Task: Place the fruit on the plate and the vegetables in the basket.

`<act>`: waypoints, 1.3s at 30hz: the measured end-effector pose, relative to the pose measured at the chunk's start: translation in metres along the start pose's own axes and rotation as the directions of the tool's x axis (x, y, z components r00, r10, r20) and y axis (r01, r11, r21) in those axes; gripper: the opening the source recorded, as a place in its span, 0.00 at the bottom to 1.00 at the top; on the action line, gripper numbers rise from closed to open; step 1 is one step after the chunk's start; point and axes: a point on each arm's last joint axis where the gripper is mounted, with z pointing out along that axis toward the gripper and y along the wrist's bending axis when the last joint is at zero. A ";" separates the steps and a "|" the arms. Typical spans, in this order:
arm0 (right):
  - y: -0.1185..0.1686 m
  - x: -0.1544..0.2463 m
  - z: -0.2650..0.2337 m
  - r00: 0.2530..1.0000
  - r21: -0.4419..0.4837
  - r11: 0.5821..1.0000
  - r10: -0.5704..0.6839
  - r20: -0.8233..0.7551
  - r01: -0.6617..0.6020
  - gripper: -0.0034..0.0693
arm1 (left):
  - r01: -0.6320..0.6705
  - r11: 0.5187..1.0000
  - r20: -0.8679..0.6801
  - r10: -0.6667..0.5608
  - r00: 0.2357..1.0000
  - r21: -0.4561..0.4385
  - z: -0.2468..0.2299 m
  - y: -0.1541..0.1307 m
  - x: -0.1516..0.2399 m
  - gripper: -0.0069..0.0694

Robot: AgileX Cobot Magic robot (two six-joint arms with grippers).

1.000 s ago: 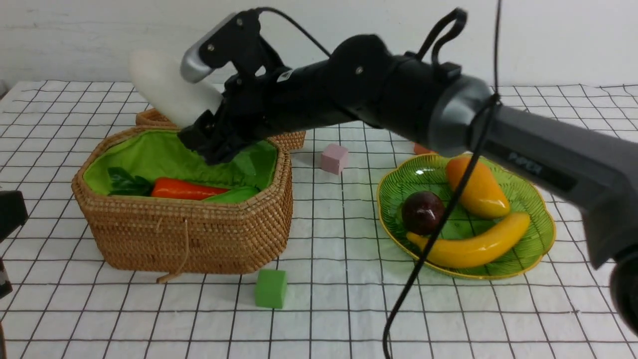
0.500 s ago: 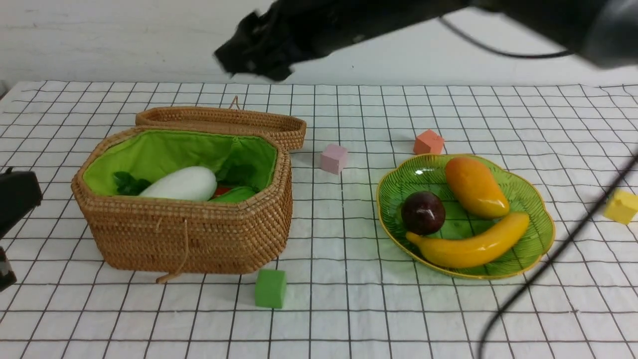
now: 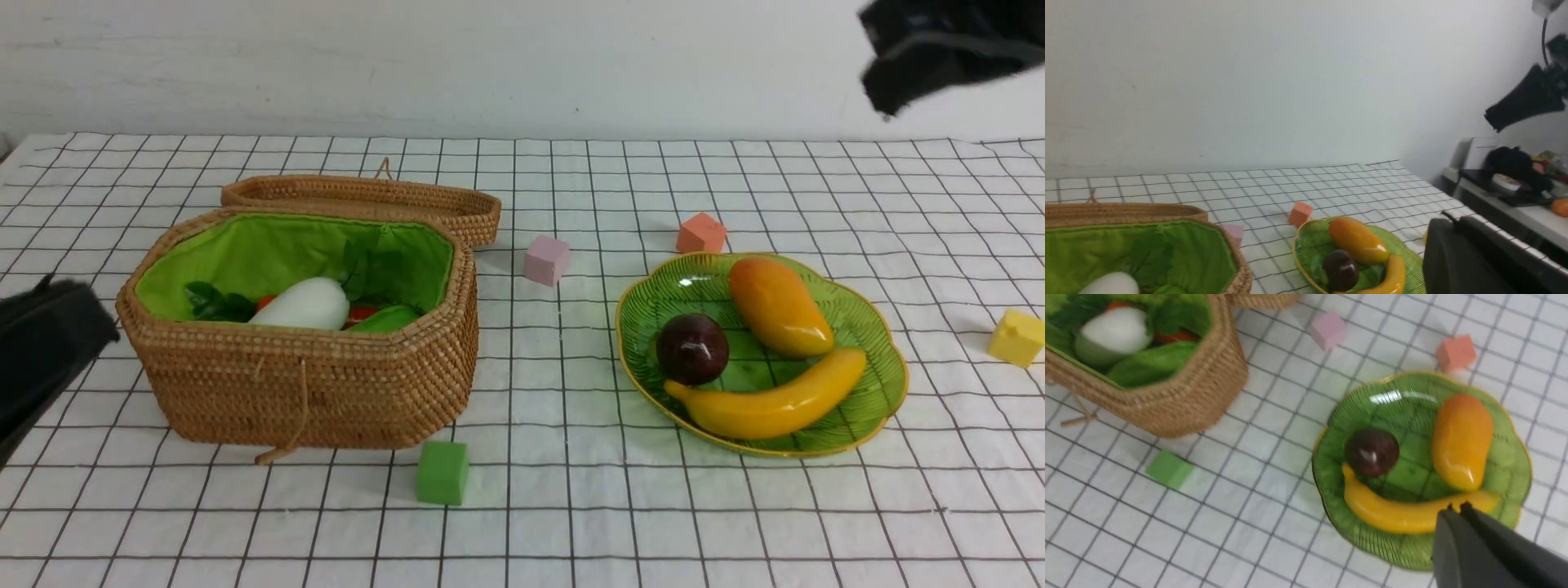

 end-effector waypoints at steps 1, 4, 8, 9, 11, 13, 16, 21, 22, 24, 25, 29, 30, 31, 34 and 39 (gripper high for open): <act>0.000 0.014 -0.007 1.000 0.010 1.000 0.022 -0.012 -0.022 0.05 | 0.011 1.000 0.015 -0.011 1.000 0.013 -0.006 0.001 0.005 0.08; 0.004 0.066 -0.027 0.994 0.022 0.995 0.100 -0.050 -0.099 0.05 | 0.038 0.998 0.055 -0.040 0.998 0.045 -0.022 0.004 0.020 0.08; 0.009 0.120 -0.037 0.979 0.031 0.983 0.186 -0.087 -0.184 0.05 | 0.044 0.998 0.078 -0.048 0.996 0.054 -0.032 0.007 0.030 0.08; 0.011 0.142 -0.039 0.971 0.034 0.975 0.223 -0.084 -0.221 0.05 | 0.044 0.998 0.080 -0.048 0.996 0.051 -0.034 0.008 0.033 0.08; 0.013 0.163 -0.039 0.964 0.037 0.967 0.254 -0.075 -0.252 0.05 | 0.046 0.998 0.075 -0.049 0.996 0.040 -0.035 0.009 0.035 0.08; 0.013 0.181 -0.036 0.961 0.038 0.963 0.269 -0.057 -0.268 0.06 | 0.049 0.999 0.061 -0.050 0.997 0.019 -0.035 0.011 0.036 0.08; 0.014 0.199 -0.030 0.959 0.036 0.959 0.281 -0.032 -0.280 0.06 | 0.051 0.999 0.042 -0.051 0.998 -0.010 -0.035 0.014 0.038 0.09; 0.014 0.217 -0.024 0.957 0.039 0.957 0.288 -0.042 -0.286 0.07 | 0.054 0.997 0.010 -0.054 0.998 -0.058 -0.035 0.018 0.041 0.09; 0.014 0.220 -0.023 0.956 0.040 0.957 0.289 -0.050 -0.288 0.07 | 0.054 0.996 0.000 -0.055 0.999 -0.072 -0.035 0.019 0.042 0.09; 0.015 0.222 -0.023 0.955 0.042 0.957 0.290 -0.060 -0.288 0.07 | 0.055 0.995 -0.006 -0.056 0.998 -0.082 -0.035 0.020 0.043 0.09; 0.015 0.223 -0.023 0.955 0.043 0.957 0.290 -0.067 -0.287 0.07 | 0.055 0.995 -0.011 -0.056 0.998 -0.089 -0.035 0.021 0.043 0.09; 0.015 0.225 -0.024 0.952 0.047 0.956 0.291 -0.090 -0.288 0.08 | 0.055 0.992 -0.026 -0.058 0.998 -0.112 -0.035 0.023 0.045 0.10; 0.015 0.225 -0.024 0.952 0.048 0.956 0.291 -0.091 -0.288 0.08 | 0.055 0.992 -0.028 -0.058 0.998 -0.114 -0.035 0.023 0.045 0.10; 0.015 0.225 -0.024 0.952 0.051 0.956 0.292 -0.088 -0.289 0.08 | 0.055 0.992 -0.029 -0.058 0.998 -0.116 -0.035 0.023 0.045 0.10; 0.011 0.224 -0.025 0.959 0.083 0.959 0.277 -0.066 -0.271 0.09 | 0.055 0.992 -0.029 -0.059 0.998 -0.115 -0.035 0.023 0.045 0.10; 0.003 0.234 -0.027 0.968 0.144 0.962 0.215 0.130 -0.232 0.04 | 0.055 0.992 -0.029 -0.059 0.998 -0.116 -0.035 0.023 0.045 0.11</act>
